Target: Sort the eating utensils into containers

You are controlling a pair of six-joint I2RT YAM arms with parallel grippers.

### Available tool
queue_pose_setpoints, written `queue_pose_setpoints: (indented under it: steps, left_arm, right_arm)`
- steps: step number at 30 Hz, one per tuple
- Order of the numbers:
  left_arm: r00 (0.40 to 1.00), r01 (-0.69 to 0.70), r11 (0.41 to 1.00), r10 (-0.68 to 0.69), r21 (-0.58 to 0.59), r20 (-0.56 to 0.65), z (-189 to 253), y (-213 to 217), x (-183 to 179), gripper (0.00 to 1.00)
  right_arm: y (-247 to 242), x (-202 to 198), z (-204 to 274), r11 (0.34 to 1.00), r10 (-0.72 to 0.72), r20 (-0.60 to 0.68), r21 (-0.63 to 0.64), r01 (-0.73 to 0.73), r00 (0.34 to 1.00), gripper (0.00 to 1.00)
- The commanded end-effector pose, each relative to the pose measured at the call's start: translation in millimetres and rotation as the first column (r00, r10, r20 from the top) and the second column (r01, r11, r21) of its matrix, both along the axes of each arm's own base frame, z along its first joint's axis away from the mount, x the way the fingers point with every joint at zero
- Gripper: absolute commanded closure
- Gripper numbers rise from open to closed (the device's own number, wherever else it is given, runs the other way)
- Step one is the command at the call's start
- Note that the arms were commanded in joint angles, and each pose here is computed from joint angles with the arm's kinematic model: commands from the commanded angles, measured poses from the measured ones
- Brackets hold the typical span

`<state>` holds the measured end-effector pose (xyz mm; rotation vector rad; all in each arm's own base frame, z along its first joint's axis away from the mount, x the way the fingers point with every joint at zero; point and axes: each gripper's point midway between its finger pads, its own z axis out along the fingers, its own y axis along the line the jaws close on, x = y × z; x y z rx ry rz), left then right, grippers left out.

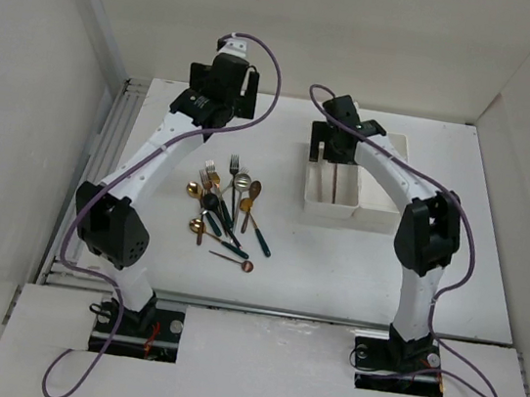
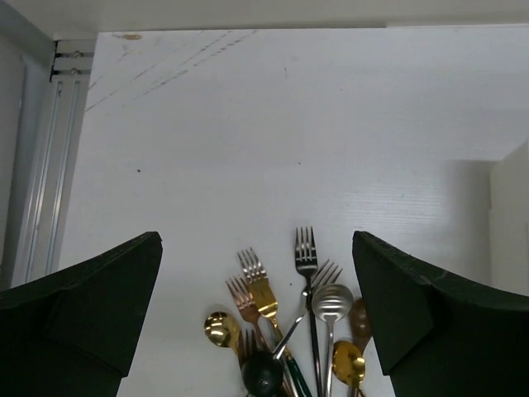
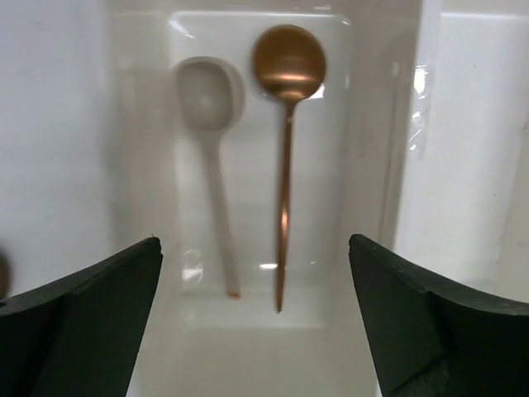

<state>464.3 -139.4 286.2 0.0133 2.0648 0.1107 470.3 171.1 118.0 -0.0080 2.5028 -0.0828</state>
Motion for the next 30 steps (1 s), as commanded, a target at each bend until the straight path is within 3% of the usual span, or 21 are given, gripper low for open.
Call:
queue_pose_setpoints:
  steps: [1, 4, 8, 9, 11, 16, 18, 22, 25, 29, 30]
  left_arm:
    - [0.993, -0.112, 0.993, 0.113, -0.019, 0.042, 27, 34, -22, 0.00]
    - [0.988, -0.146, 0.987, 0.143, 0.063, 0.051, 22, 58, -39, 0.00]
    - [0.963, -0.260, 0.961, 0.252, 0.093, 0.094, 31, 106, -59, 0.00]
    - [0.958, -0.277, 0.957, 0.268, 0.089, 0.099, 33, 114, -62, 0.00]
    - [0.946, -0.314, 0.945, 0.304, 0.089, 0.110, 35, 134, -71, 0.00]
    - [0.937, -0.341, 0.936, 0.331, 0.087, 0.108, 30, 155, -88, 0.00]
    - [0.933, -0.348, 0.937, 0.342, 0.037, 0.112, 31, 161, -93, 0.00]
    - [0.934, -0.350, 0.937, 0.348, 0.011, 0.085, 19, 173, -105, 0.00]
    - [0.933, -0.352, 0.936, 0.351, -0.010, 0.076, 13, 178, -114, 0.00]
    - [0.928, -0.364, 0.931, 0.364, -0.019, 0.077, 12, 181, -117, 0.00]
    - [0.928, -0.364, 0.931, 0.364, -0.019, 0.077, 12, 181, -117, 0.00]
  right_arm:
    - [42, -16, 94, 0.997, 0.070, 0.213, 0.017, -0.075, 0.975, 0.00]
    - [98, -56, 108, 0.970, 0.201, 0.245, 0.084, -0.227, 0.949, 0.00]
    - [158, -118, 75, 0.894, 0.392, 0.155, 0.170, -0.415, 0.907, 0.15]
    - [166, -129, 55, 0.896, 0.395, 0.104, 0.174, -0.408, 0.913, 0.24]
    - [180, -155, 29, 0.890, 0.428, 0.024, 0.161, -0.426, 0.903, 0.33]
    - [187, -190, -41, 0.902, 0.431, -0.118, 0.095, -0.422, 0.895, 0.33]
    - [192, -197, -59, 0.900, 0.435, -0.142, 0.087, -0.427, 0.889, 0.33]
    - [190, -200, -84, 0.916, 0.402, -0.166, 0.054, -0.399, 0.901, 0.33]
    - [179, -199, -96, 0.929, 0.359, -0.183, -0.024, -0.369, 0.915, 0.38]
    - [175, -208, -119, 0.929, 0.361, -0.218, -0.008, -0.371, 0.907, 0.71]
    - [176, -211, -123, 0.927, 0.366, -0.224, 0.003, -0.375, 0.903, 0.85]
